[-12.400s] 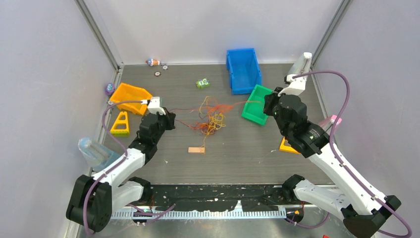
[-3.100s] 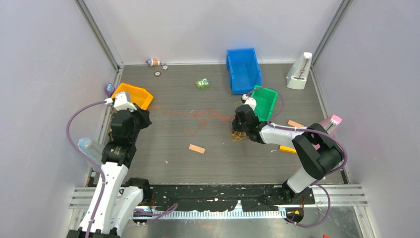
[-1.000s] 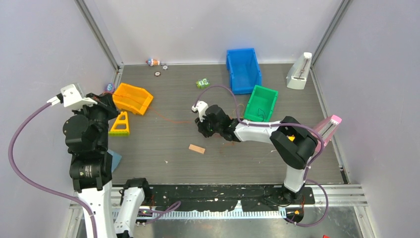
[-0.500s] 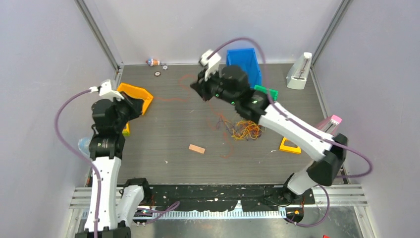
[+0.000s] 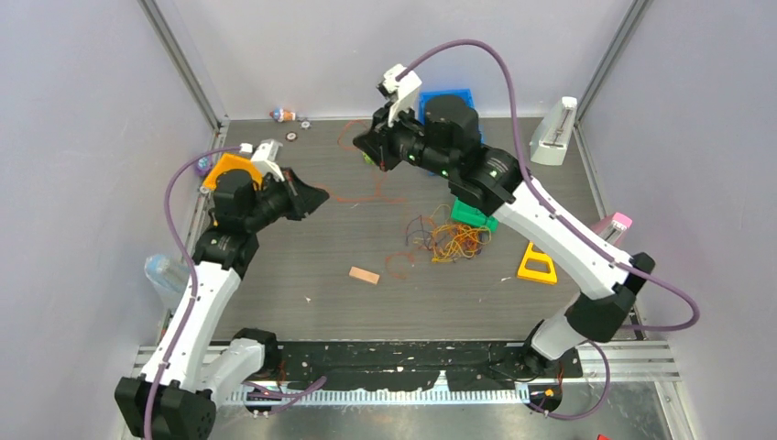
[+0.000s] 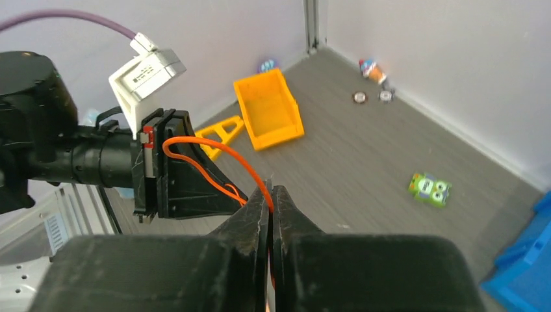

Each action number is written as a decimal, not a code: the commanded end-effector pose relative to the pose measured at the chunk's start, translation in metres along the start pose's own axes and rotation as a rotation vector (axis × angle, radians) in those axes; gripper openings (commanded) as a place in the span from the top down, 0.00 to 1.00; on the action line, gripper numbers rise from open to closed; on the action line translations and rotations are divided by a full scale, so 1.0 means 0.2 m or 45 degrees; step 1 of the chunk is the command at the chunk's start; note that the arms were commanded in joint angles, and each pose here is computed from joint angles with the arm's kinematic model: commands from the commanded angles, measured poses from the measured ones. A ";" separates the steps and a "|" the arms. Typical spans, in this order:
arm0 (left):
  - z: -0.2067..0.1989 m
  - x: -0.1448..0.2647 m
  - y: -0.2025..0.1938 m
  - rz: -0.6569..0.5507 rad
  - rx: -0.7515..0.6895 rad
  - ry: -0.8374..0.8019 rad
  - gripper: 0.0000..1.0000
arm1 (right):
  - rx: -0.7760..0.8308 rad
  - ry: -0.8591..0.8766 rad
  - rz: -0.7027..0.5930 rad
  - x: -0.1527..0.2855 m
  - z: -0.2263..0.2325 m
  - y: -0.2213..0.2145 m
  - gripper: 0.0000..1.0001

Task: Untangle the cables
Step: Untie the cable.

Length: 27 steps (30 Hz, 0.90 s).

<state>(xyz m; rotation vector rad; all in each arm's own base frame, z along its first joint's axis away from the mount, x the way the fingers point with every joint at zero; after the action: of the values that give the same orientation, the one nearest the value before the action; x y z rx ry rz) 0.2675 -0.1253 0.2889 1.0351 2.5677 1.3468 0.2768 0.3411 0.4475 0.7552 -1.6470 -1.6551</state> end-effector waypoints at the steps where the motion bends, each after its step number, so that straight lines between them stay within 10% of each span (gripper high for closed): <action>1: -0.18 -0.07 0.02 0.009 -0.104 -0.191 1.00 | -0.006 -0.003 -0.094 0.05 -0.01 0.24 0.95; 10: -0.33 -0.22 0.00 0.052 -0.139 -0.321 1.00 | 0.031 -0.038 -0.180 0.09 -0.04 0.51 0.95; 23: -0.44 -0.51 -0.06 0.128 -0.161 -0.434 0.99 | -0.157 -0.081 -0.047 -0.03 -0.32 0.25 0.95; 27: -0.38 -0.58 -0.11 0.238 -0.169 -0.351 0.39 | -0.174 -0.089 -0.017 -0.03 -0.35 0.20 0.95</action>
<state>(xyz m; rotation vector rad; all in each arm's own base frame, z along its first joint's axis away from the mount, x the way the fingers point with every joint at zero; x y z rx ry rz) 0.3114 -0.2494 0.2759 1.3652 2.2496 1.2578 0.3492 0.3045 0.4638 0.5561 -1.6190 -1.7748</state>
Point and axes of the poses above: each gripper's point midway between its finger pads, its own x axis back along the fingers, its own z axis along the line the jaws close on, y = z × x, the point moved 3 cm from there along x, back along the fingers, and after that the axes turned 5 degrees about x, right-handed, at the moved point
